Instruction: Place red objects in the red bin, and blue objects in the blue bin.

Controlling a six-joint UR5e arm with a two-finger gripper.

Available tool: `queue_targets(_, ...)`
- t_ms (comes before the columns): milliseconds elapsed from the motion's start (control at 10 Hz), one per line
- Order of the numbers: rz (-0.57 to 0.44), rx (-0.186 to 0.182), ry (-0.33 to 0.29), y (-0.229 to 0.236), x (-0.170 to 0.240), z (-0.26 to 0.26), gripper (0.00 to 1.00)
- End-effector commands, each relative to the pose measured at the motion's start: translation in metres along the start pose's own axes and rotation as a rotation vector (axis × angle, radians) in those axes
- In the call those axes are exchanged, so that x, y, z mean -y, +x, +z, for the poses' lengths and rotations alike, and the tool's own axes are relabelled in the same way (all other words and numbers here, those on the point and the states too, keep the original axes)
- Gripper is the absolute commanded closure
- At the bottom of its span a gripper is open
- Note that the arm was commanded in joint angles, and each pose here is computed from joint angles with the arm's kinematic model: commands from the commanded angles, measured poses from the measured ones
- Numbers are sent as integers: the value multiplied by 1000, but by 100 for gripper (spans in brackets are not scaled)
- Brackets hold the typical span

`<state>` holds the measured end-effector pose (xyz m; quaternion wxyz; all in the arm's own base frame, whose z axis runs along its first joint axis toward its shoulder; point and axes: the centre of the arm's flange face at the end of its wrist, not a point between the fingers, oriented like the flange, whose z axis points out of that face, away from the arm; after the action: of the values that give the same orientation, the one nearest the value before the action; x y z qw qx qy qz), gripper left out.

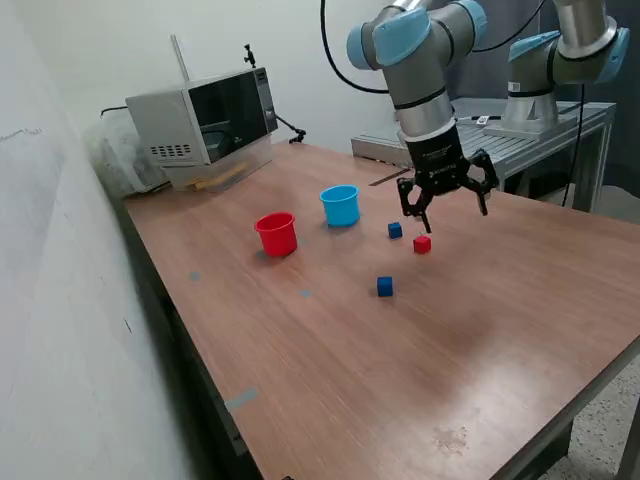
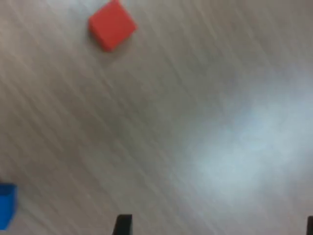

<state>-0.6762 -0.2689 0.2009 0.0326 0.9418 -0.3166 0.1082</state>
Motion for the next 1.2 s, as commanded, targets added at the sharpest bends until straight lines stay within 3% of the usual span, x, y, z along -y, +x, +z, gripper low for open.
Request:
queue_targets(0,-25,-20,-18,15,-10,-7,0)
queue_targets(100,-42,34,-75,9,-20,-17,0)
queue_targets(400,-63,88,-134,-8,-46,-12,0)
queue_targets(600,-62,99,-137,-24,-56,9,0)
queue_targets(700,-57,133,-113,-33,-54,18,0)
queue_targets(1100,-9,165,-120,-68,-34,15,0)
